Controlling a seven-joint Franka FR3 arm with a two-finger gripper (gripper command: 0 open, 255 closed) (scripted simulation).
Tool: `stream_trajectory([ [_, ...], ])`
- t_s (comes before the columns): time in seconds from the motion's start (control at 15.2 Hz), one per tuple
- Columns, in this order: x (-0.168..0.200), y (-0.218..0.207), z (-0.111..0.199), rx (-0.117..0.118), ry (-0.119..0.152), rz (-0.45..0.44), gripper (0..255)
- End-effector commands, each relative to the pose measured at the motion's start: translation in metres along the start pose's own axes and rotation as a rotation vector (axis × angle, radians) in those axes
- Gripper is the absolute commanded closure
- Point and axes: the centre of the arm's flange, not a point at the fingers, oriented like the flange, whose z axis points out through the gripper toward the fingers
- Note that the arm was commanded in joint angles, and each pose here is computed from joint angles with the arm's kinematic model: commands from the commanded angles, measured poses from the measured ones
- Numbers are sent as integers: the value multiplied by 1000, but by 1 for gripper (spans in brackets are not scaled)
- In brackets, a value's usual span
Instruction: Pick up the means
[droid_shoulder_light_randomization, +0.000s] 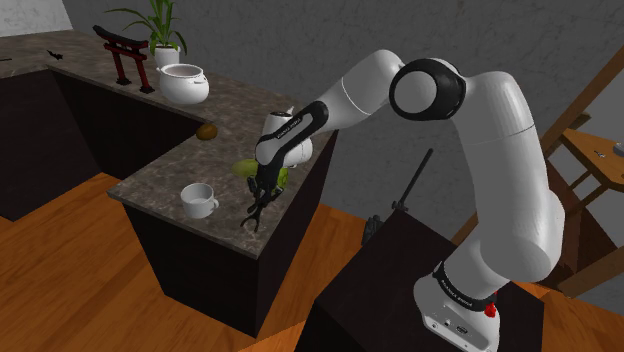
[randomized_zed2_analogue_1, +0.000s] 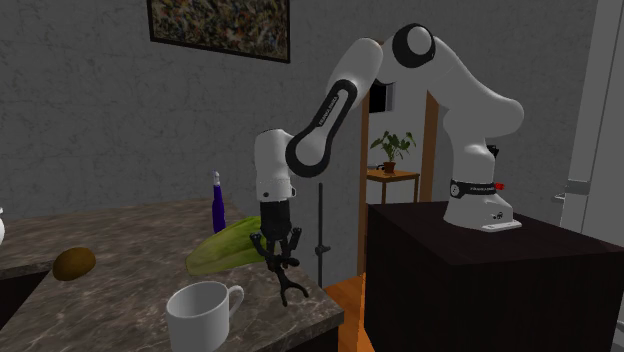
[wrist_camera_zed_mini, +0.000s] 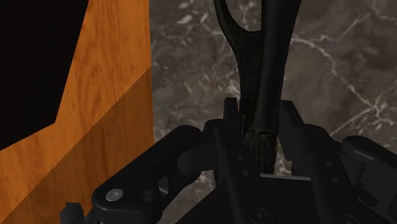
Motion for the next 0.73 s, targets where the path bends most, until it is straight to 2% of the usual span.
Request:
stream_trajectory([
  [0.0, 1, 0, 1, -1, 0, 1, 255],
  [0.2, 1, 0, 0, -1, 0, 1, 255],
  [0.66, -7, -1, -36, -1, 0, 1, 255],
])
